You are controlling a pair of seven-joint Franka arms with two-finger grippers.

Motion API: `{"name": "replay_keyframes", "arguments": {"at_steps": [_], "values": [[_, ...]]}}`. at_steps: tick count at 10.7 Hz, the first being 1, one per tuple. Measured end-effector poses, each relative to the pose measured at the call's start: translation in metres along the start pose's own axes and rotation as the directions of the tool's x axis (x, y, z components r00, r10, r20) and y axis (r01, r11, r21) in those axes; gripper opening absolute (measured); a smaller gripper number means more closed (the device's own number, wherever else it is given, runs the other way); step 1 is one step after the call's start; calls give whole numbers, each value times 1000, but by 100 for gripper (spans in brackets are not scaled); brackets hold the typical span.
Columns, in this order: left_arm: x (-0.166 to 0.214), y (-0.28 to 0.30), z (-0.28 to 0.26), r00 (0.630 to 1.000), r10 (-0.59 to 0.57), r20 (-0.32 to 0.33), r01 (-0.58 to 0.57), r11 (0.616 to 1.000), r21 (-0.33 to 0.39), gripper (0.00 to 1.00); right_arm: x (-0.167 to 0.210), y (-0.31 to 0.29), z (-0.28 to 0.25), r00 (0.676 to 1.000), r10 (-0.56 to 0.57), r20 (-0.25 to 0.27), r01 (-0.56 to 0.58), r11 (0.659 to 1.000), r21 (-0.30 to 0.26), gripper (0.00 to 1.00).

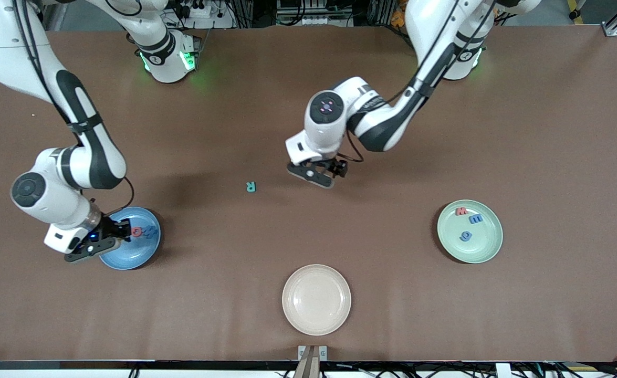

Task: Sort uppercase to blue plate, lowercase to green plate
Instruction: 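Carry the yellow H to the blue plate while the left gripper reaches the 4, then grasp the yellow 4 with the left gripper while the right gripper releases H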

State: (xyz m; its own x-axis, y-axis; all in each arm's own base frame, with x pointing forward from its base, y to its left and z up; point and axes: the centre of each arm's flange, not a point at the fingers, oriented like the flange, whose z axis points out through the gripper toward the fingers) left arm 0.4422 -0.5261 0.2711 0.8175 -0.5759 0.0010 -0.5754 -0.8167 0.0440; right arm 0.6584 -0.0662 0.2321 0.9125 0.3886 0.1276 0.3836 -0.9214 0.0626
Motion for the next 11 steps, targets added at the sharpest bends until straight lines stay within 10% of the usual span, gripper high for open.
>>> {"name": "replay_keyframes", "arguments": {"at_steps": [2,5,8,11], "values": [[-8,27,15,965,263,12,-262,965,-19,100,-11,26,17,1000,-8,-24,8,1000,-12,33],[-7,25,40,750,662,1,-661,749,-31,100,-5,26,20,999,-11,-37,10,1000,-11,57],[-10,30,65,574,819,11,-819,574,-22,100,0,26,16,999,-14,-46,14,1000,-15,99],[-12,49,64,456,890,-1,-890,456,18,100,10,16,11,998,-33,-57,32,999,-15,100]]}}
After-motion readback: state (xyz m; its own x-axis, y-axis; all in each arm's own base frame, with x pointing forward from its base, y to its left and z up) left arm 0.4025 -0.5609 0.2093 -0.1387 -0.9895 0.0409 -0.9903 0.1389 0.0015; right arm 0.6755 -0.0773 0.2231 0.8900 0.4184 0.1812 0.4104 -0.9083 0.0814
